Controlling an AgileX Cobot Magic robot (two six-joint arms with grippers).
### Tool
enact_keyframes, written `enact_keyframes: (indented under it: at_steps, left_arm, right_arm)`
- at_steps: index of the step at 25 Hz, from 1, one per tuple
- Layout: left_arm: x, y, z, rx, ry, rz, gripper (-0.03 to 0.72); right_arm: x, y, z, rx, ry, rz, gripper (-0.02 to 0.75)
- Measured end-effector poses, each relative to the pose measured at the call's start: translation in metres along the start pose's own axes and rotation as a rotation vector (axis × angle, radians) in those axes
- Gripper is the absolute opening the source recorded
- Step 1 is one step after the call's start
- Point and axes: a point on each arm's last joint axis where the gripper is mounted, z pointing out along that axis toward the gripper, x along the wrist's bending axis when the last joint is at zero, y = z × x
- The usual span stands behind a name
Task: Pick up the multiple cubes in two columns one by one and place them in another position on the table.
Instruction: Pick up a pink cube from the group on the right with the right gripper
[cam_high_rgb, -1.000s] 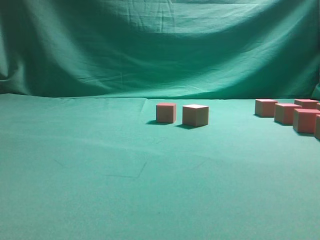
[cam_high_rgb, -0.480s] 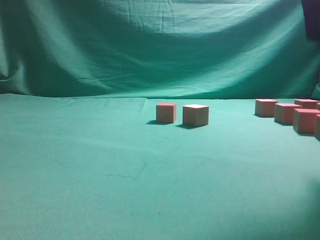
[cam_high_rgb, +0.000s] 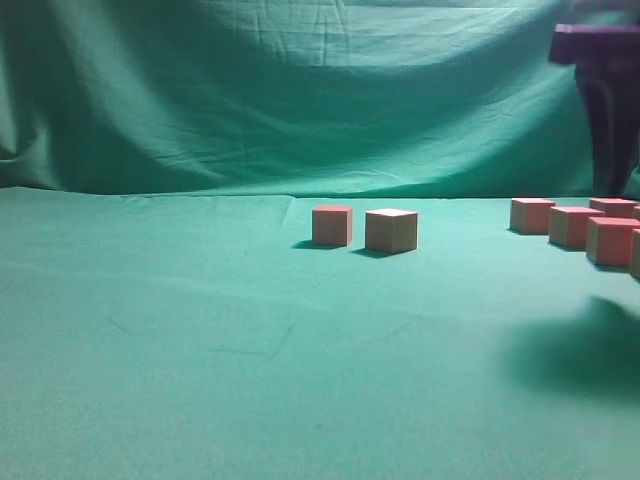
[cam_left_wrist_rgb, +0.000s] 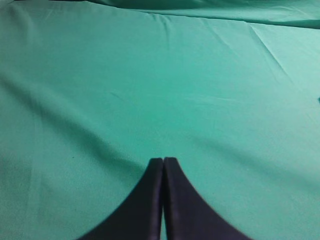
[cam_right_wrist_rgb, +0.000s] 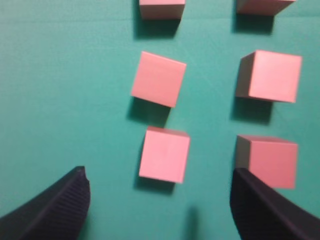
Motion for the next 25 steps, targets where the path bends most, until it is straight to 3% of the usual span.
enact_keyframes:
  at_steps: [10,13,17,18,25]
  left_arm:
    - [0.000,0.000,0.000,0.000,0.000,0.000,0.000]
    - [0.000,0.000,0.000,0.000,0.000,0.000,0.000]
    - [0.000,0.000,0.000,0.000,0.000,0.000,0.000]
    - [0.000,0.000,0.000,0.000,0.000,0.000,0.000]
    - [0.000,0.000,0.000,0.000,0.000,0.000,0.000]
  right_arm:
    - [0.007,0.004,0.047,0.063,-0.010,0.012,0.579]
    - [0.007,0.004,0.050,0.059,-0.008,0.010,0.514]
    - [0.007,0.006,0.050,0.045,-0.016,0.004,0.275]
    - [0.006,0.006,0.050,0.040,-0.022,0.007,0.249]
    - [0.003,0.007,0.046,0.025,-0.051,-0.001,0.255]
